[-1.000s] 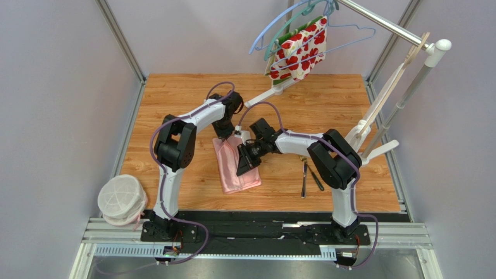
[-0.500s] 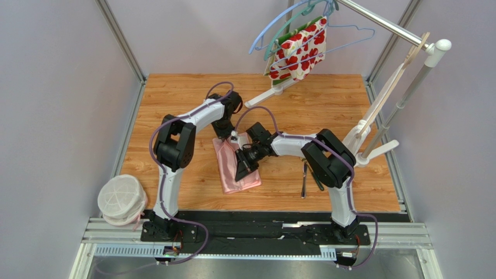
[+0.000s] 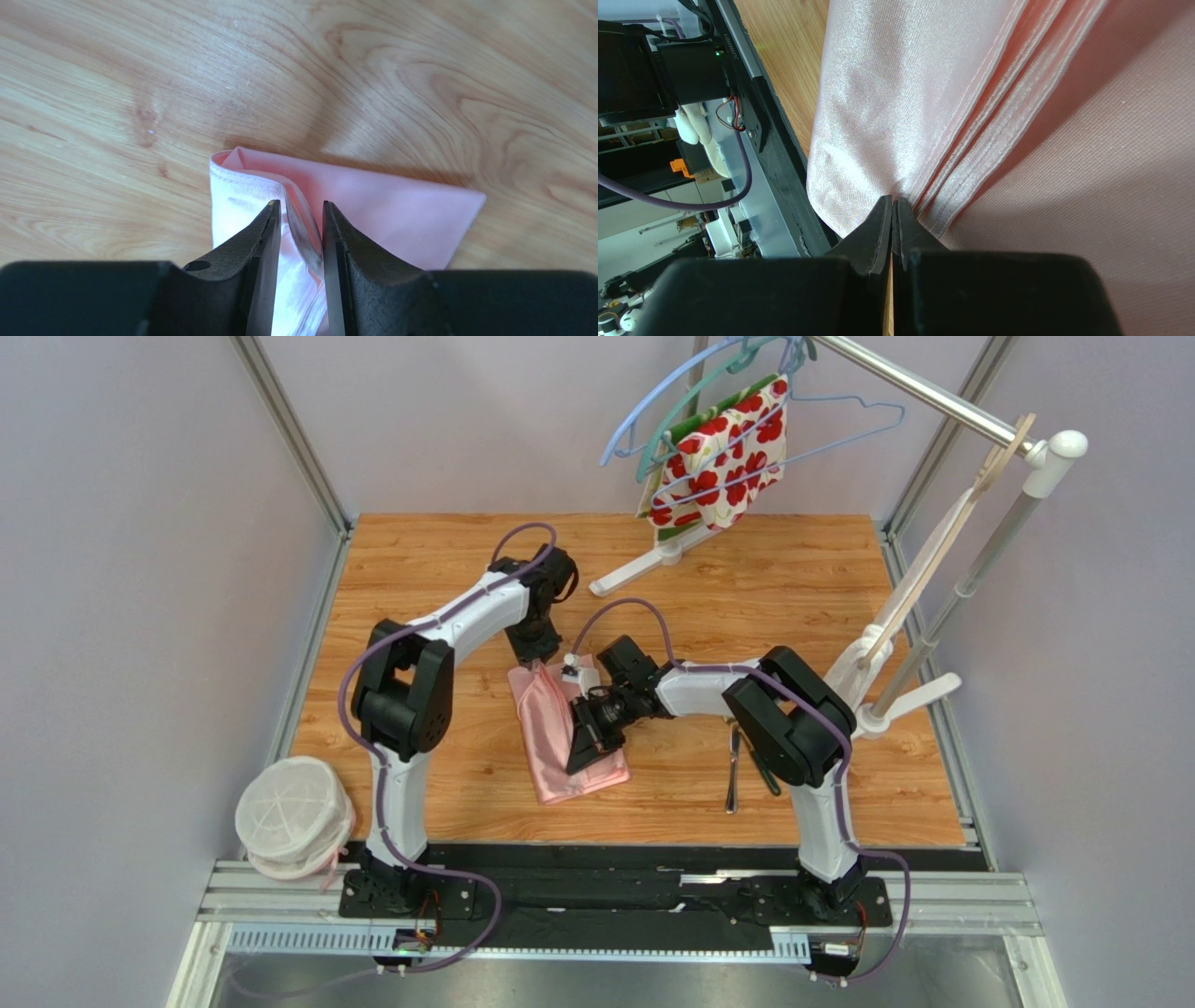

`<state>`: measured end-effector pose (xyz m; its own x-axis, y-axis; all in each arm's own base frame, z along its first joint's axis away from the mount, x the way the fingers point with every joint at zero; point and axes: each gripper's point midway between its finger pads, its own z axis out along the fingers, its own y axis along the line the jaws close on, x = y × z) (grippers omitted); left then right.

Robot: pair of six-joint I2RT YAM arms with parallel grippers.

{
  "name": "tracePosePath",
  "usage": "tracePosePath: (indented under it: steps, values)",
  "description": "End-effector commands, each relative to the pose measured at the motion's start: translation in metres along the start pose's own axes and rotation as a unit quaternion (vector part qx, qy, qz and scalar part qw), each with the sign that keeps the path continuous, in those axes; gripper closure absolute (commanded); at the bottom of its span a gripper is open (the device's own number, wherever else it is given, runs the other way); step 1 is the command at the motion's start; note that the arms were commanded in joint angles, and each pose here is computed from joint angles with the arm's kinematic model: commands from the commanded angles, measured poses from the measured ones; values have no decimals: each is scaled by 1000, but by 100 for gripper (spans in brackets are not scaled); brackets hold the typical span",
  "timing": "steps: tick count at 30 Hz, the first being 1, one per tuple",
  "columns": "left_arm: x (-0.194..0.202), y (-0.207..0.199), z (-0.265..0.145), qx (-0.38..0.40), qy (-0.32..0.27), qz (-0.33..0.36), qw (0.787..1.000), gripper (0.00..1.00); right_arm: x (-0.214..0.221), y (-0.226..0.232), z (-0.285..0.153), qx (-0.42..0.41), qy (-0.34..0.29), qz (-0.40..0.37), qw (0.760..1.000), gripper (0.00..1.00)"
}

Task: Fold the napkin into a case and place the utensils inside
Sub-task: Fold the lower triangle-folded napkin at the center of the board, then smooth out the 2/3-rectangle-folded napkin.

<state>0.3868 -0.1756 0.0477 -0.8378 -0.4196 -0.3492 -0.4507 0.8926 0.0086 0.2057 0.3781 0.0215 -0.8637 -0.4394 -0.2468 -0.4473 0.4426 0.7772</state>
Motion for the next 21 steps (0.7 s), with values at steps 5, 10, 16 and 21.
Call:
tracePosePath:
  steps: [5,10,16,21]
  values:
    - [-42,9,-86,67,-84,90,990,58,0,-15,1,23,-12,4,1000,100]
    - [6,29,-82,112,-24,128,985,83,-3,-12,-3,26,-20,2,999,100]
    - [72,8,-62,260,36,91,961,100,-16,-5,-18,27,-38,9,999,100]
    - [87,13,-55,270,42,91,958,100,-33,13,-39,15,-60,19,998,100]
